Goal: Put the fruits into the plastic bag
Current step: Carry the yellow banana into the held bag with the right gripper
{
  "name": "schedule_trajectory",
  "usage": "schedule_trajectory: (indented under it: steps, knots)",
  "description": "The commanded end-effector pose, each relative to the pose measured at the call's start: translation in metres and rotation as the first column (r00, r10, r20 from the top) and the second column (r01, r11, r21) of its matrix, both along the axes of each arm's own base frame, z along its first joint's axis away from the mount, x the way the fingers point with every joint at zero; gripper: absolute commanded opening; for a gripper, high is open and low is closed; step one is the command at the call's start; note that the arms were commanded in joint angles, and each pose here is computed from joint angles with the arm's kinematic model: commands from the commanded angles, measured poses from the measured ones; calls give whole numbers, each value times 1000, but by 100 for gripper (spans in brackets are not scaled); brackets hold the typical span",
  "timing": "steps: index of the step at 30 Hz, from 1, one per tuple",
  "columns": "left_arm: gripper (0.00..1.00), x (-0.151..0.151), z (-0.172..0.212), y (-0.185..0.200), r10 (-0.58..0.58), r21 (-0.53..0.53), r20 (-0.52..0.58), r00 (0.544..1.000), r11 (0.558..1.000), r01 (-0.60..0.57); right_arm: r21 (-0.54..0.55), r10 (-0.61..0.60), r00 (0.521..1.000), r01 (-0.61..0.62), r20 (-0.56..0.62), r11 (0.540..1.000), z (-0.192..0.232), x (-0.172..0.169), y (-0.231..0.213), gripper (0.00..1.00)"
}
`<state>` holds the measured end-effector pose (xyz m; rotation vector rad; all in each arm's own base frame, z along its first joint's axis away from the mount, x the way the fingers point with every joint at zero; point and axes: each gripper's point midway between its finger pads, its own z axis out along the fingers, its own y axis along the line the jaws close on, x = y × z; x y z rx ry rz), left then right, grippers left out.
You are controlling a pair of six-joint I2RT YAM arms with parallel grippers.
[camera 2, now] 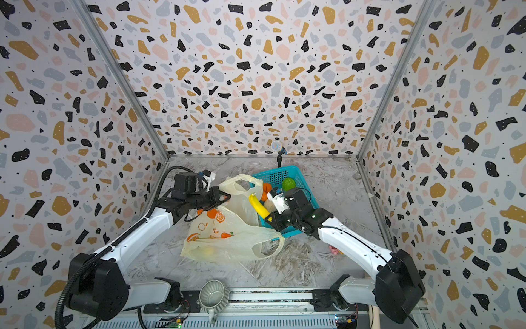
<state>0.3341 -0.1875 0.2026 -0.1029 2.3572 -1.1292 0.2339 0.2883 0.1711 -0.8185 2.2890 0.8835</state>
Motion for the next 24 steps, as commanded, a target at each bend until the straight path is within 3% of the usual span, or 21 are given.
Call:
schedule_trajectory:
  steps: [1,8,17,19,21,24]
  knots:
    - [0,4,21,0,0,-10,59,998,1000,1,14,97,995,-98,18,995,3,-2,29,27]
    - [0,-1,32,2,-4,-11,86,996,1000,5,-48,181,983,-182,-33,982,-25,10,80,27]
    - [0,-1,35,1,-1,-19,86,996,1000,2,-62,351,934,-355,-59,933,-43,-6,156,29]
    - [0,0,33,2,2,-17,85,996,1000,0,-71,385,922,-388,-47,919,-42,-12,166,38]
    - [0,-1,32,2,1,-16,81,997,1000,1,-79,397,917,-398,-35,914,-40,-14,169,58]
    - [0,-2,30,2,2,-15,79,997,1000,0,-84,344,939,-342,9,936,-31,-5,159,69]
